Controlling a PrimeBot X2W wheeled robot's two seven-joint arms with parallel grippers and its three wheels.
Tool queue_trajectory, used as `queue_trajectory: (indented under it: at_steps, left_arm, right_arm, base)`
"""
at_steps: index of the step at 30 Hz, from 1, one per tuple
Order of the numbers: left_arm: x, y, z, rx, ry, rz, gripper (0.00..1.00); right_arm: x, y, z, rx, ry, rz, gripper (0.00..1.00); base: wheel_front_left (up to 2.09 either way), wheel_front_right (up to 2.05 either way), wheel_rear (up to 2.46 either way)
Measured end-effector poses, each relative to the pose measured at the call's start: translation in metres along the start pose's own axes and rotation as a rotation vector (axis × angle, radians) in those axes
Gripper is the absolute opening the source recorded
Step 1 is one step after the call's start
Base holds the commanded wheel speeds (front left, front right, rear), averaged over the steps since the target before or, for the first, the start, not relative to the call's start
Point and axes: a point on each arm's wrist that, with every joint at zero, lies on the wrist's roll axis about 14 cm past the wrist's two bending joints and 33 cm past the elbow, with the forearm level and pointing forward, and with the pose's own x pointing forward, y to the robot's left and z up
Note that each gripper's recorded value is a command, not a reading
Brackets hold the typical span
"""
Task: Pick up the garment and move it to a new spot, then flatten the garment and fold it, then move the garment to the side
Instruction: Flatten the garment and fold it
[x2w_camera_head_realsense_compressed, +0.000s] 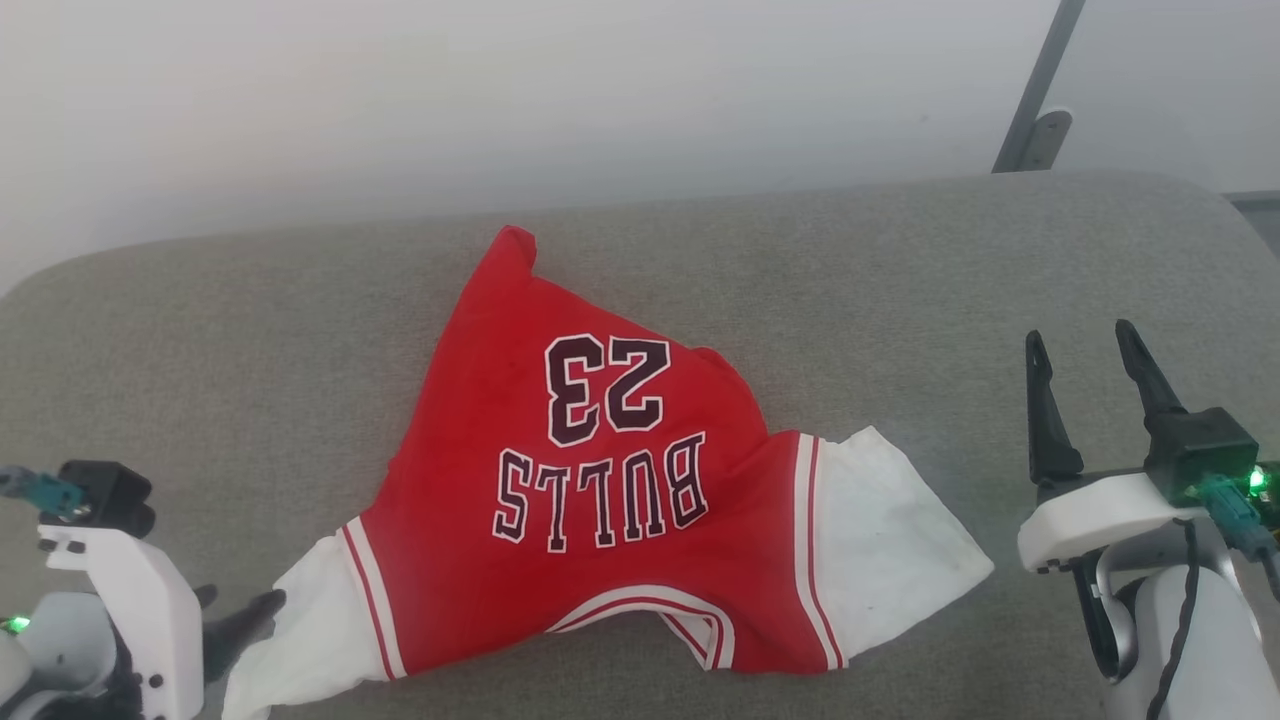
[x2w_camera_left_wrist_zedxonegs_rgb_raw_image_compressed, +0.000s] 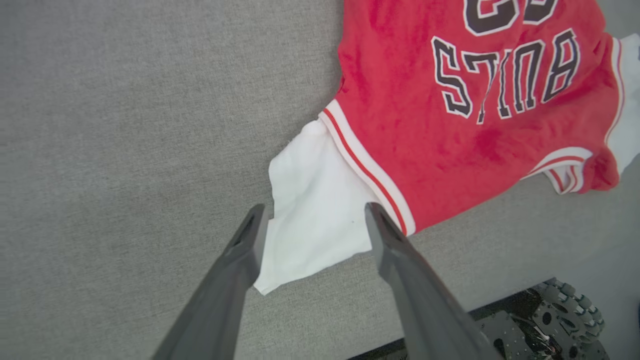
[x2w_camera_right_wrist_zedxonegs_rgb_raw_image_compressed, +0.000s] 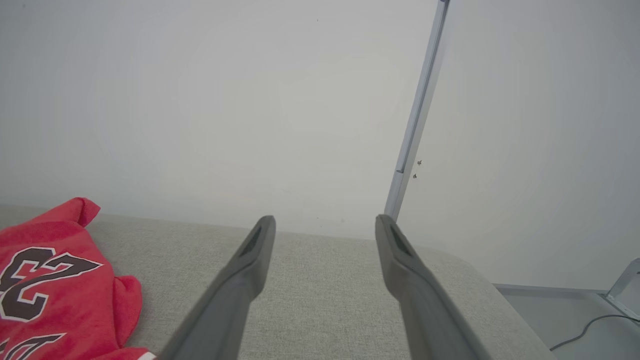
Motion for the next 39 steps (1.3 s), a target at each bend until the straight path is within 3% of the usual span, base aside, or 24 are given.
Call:
queue_trajectory:
  at_steps: [9,16,25,39]
  left_arm:
    - [0.001,0.004,0.006,-0.04,0.027,0.025,1.0]
    - [0.025,0.0,-0.006,-0.119,0.138,0.011,1.0]
    - [0.043,0.014,-0.03,-0.143,0.363,0.091,1.0]
    - [0.046,0.028,-0.063,-0.211,0.458,0.119,1.0]
  right_arm:
    - [-0.002,-0.005,0.0,-0.008,0.001,-0.013,1.0]
    - [0.002,-0.007,0.0,-0.013,0.0,-0.019,1.0]
    - [0.006,-0.014,-0.002,-0.023,0.005,-0.034,1.0]
    - [0.006,-0.024,-0.011,-0.039,0.027,-0.063,1.0]
  base:
    - [0.0,0.0,0.0]
    - [0.0,0.0,0.0]
    - [0.0,0.0,0.0]
    - [0.0,0.0,0.0]
